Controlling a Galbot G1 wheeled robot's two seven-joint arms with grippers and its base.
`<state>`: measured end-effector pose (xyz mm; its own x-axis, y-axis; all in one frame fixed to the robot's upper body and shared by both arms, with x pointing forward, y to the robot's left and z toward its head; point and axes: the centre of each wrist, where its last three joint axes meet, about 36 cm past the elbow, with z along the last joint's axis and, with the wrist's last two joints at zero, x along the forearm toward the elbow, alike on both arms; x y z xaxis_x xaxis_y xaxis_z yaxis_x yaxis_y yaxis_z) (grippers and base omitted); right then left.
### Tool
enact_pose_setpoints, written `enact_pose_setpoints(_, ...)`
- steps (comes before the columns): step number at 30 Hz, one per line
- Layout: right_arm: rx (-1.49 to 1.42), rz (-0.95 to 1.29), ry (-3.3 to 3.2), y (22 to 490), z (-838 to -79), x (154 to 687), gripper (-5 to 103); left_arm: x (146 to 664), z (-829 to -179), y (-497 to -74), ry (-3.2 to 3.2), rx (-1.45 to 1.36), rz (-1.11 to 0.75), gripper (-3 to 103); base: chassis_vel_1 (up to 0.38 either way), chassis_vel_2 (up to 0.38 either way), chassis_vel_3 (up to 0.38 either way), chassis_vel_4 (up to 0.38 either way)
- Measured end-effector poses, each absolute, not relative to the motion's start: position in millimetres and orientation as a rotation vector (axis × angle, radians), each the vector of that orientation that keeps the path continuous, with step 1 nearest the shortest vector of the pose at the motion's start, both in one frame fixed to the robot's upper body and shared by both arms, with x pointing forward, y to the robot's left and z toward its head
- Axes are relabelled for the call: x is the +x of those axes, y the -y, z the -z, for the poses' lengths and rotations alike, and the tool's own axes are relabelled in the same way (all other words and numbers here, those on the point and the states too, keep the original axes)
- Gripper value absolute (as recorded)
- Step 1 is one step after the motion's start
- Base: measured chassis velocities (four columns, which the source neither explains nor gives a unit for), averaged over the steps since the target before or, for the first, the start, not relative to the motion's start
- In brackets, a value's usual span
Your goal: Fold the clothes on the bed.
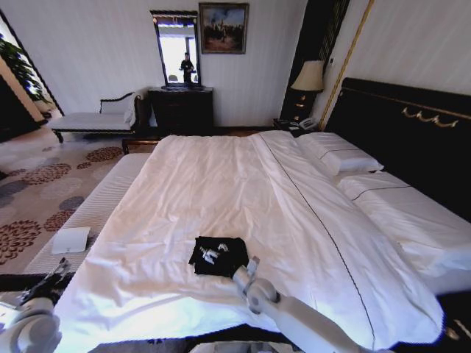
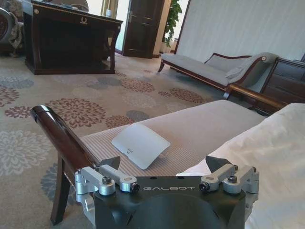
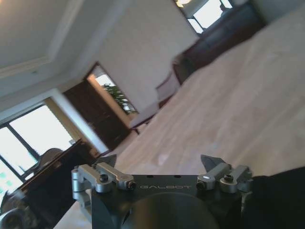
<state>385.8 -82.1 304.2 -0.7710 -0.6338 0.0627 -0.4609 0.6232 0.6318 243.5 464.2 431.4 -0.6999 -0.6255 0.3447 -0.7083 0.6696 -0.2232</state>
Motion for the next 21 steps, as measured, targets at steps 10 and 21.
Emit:
enact_pose_setpoints(10, 0.893, 0.87, 2.499, 36, -293, 397, 100, 238, -429, -464, 2.63, 1.095, -0.492, 100, 0.0, 0.0, 0.0, 0.0)
enact_pose_setpoints(21, 1.057, 0.754, 2.465, 4, -278, 393, 100, 230, -432, -466, 2.626, 1.119, -0.476, 100, 0.0, 0.0, 0.0, 0.0)
